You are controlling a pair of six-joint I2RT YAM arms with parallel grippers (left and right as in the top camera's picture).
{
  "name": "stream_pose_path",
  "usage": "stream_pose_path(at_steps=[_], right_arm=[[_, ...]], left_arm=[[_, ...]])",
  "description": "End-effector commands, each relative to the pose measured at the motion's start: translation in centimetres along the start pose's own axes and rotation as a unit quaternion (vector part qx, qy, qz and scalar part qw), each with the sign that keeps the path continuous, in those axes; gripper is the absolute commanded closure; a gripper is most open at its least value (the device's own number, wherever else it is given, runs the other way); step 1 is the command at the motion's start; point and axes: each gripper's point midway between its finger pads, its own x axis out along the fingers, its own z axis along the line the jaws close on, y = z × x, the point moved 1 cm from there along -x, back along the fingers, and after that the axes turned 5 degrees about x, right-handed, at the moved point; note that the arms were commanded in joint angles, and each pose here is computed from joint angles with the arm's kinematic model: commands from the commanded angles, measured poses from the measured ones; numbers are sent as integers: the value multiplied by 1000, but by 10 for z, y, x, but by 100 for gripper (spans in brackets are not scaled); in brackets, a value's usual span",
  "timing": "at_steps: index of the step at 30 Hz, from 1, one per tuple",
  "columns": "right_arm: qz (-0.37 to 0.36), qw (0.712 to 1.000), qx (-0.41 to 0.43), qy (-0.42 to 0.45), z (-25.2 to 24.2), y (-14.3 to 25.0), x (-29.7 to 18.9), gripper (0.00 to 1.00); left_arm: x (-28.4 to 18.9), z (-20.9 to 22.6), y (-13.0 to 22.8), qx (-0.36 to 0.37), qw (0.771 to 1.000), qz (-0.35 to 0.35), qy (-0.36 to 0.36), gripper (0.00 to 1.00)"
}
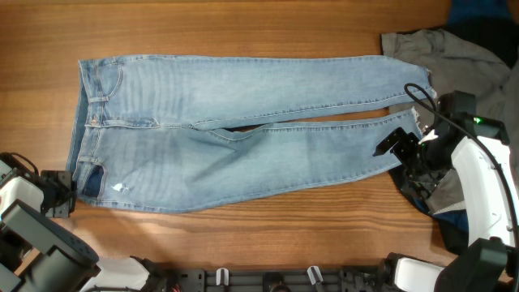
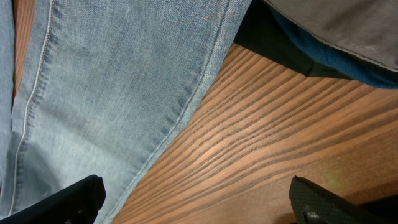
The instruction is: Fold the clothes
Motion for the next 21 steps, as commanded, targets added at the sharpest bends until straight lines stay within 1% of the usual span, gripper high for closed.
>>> stream_pose_path(at_steps=[1,6,8,12,18,21], right_arm=[[-4,1000,9,3,-3,1,-2,0],[-4,1000,19,23,-11,3,-2,0],[-2,999,30,36,-16,5,-2,0],[-5,998,43,40,-18,4,-2,0],[-49,992,91,76,-30,-9,-4,0],[-86,987,110,85,-33,-22,-6,0]], left_arm=[[12,13,27,-1,998,58,-20,90],[11,19,37,-4,996,77,-33,91],[10,22,41,-5,996,86,-38,94],[10,23,42,-6,995,89,-40,95],[10,23,41,-5,995,87,-40,96],[10,22,41,-5,995,87,-40,96]])
